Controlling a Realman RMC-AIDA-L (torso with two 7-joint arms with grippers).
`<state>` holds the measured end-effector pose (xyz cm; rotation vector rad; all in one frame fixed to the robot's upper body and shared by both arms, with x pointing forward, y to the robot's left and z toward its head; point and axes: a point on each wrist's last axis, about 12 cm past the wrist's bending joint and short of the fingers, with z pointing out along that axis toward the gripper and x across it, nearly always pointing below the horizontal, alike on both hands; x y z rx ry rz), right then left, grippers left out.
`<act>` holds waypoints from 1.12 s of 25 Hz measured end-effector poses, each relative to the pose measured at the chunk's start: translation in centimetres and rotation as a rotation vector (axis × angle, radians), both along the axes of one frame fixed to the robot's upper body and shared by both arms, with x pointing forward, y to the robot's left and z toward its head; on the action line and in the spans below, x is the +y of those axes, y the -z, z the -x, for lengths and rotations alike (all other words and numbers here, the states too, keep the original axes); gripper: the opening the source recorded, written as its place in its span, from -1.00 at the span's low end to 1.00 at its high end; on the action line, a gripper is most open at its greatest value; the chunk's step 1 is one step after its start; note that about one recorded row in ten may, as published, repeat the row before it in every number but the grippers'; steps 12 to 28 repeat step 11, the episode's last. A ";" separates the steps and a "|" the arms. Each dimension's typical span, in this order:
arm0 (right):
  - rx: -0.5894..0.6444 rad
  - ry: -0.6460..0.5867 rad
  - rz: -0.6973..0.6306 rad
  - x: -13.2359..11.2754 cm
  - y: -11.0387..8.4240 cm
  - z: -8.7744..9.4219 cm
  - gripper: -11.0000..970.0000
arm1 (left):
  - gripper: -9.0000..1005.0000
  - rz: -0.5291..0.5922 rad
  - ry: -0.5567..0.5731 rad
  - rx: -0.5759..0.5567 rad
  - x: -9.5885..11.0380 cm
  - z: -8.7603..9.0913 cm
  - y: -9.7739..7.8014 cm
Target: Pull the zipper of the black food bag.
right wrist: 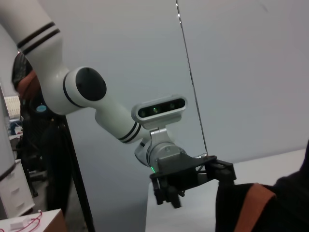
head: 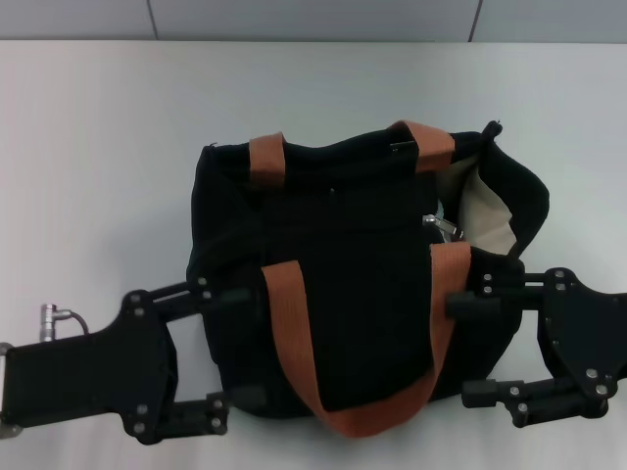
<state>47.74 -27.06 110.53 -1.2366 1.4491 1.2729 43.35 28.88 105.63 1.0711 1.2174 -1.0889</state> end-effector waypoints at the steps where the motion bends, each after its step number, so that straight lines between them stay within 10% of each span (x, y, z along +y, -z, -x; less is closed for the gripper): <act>1: 0.000 0.000 0.000 0.0 0.0 0.0 0.59 | 0.49 0.000 0.000 0.000 0.0 0.0 0.0; 28: -0.043 0.007 -0.020 0.1 0.2 0.2 0.59 | 0.49 -0.014 -0.019 -0.006 0.0 -0.3 -0.2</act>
